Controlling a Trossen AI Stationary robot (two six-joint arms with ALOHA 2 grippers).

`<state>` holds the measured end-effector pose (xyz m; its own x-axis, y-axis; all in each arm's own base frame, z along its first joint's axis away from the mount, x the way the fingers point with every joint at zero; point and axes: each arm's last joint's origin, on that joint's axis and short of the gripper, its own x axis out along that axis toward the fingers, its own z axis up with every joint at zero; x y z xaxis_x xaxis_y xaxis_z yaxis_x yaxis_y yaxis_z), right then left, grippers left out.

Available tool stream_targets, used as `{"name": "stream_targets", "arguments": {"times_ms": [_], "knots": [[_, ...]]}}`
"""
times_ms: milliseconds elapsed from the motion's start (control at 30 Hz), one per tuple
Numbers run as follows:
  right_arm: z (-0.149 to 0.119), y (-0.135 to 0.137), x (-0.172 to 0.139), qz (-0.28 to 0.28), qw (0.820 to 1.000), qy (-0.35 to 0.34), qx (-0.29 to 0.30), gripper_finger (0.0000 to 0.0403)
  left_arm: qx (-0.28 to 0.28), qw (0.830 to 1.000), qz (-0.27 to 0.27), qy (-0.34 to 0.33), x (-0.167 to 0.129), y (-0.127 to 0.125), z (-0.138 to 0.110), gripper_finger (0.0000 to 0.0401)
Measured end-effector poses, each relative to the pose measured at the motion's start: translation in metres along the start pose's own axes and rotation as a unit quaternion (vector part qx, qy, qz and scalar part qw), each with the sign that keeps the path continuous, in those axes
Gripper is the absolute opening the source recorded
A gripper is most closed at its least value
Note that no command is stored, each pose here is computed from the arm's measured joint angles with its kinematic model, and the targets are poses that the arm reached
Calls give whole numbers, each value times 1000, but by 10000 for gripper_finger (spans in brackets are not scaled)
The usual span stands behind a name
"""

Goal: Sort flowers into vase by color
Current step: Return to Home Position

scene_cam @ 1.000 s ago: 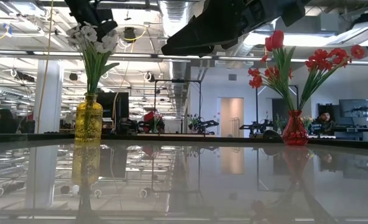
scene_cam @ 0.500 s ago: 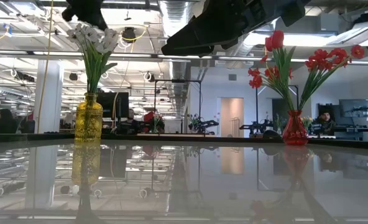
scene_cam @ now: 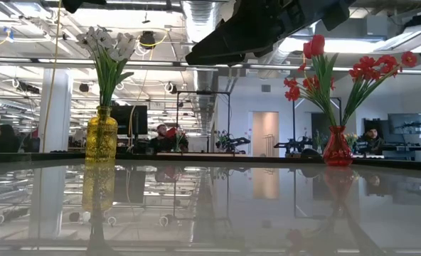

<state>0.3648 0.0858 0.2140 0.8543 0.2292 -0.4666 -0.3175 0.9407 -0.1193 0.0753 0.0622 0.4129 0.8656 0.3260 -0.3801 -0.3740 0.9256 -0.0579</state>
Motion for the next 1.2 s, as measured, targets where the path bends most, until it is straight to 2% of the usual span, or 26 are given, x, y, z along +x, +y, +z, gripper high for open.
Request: {"name": "stream_targets", "arguments": {"times_ms": [167,333,500,600,767,967,1100,1200], "knots": [[0,0,0,0,1000,-2,3,189,3,993,-118,-23,11,-10,-20,101],[1,-1,0,-2,1000,-7,26,189,-13,977,-202,-73,41,-15,-40,89],[-4,-2,0,-2,999,22,42,189,-1,948,-286,-142,72,-32,-48,77],[-4,-7,-3,-10,999,22,45,189,13,931,-327,-160,87,-47,-51,70],[8,-24,-23,-31,998,5,55,189,38,920,-350,-174,96,-74,-51,59],[21,-36,-52,-47,997,-4,63,189,69,909,-379,-157,94,-111,-61,44],[25,-31,-65,-40,997,7,72,189,106,900,-408,-110,90,-137,-77,32],[24,-20,-68,-25,996,26,86,189,130,889,-434,-62,90,-155,-99,23]]}}
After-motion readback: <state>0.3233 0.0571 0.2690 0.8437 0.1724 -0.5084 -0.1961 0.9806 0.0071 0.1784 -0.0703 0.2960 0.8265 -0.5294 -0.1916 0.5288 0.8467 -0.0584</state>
